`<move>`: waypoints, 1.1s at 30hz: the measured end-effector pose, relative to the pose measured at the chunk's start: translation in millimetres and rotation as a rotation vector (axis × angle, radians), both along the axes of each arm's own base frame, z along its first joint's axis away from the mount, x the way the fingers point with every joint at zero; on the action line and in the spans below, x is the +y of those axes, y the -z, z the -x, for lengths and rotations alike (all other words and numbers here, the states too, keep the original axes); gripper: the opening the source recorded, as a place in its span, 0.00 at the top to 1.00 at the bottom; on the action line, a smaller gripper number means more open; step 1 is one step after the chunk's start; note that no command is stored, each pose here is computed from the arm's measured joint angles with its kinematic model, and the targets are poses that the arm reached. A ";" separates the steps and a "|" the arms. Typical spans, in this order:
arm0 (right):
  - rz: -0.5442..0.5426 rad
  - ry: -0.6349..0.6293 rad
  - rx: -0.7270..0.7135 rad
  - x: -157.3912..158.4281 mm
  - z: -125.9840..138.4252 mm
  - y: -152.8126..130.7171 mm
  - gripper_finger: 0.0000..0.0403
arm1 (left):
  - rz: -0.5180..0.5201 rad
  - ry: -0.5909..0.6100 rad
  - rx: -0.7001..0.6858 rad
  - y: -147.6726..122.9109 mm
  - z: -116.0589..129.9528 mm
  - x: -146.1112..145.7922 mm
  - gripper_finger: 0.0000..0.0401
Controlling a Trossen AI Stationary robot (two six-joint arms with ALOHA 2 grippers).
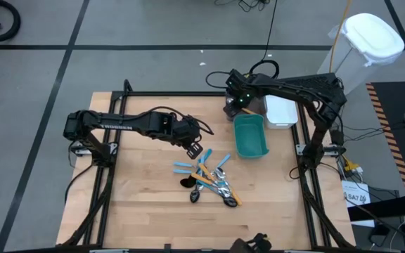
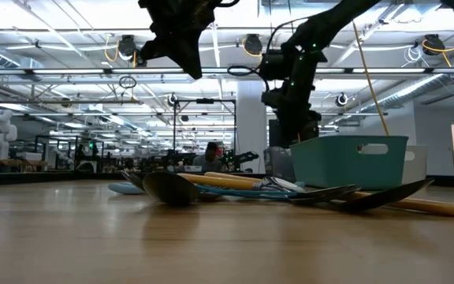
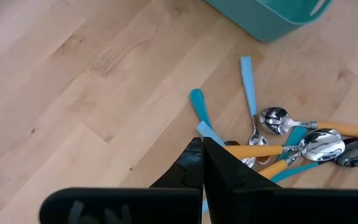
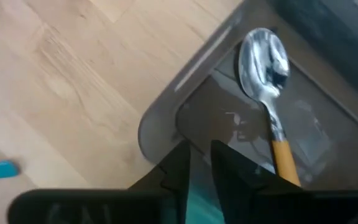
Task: Sort silverware by color (type)
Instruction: Put the orange spoon into the black bin
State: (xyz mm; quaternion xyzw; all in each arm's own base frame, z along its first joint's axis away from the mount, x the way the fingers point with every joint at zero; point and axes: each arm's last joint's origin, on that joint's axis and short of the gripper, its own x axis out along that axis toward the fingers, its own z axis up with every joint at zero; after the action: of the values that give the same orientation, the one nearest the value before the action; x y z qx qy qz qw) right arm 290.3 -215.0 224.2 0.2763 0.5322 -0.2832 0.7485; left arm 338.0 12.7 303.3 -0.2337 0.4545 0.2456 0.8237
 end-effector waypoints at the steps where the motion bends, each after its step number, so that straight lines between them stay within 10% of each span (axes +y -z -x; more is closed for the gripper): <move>1: 0.002 -0.007 -0.001 -1.5 -2.0 3.4 0.88 | -0.003 -0.002 0.000 0.1 0.0 0.1 1.00; 33: 0.034 -0.001 -0.084 -4.4 -5.4 -4.5 0.99 | -0.020 -0.015 0.000 -0.1 0.1 -1.6 1.00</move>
State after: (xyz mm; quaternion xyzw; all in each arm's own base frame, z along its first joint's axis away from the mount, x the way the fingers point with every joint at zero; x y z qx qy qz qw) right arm 295.6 -219.3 228.8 0.2749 0.4957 -0.2800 0.7748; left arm 337.9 11.1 303.4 -0.2290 0.4503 0.2560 0.8242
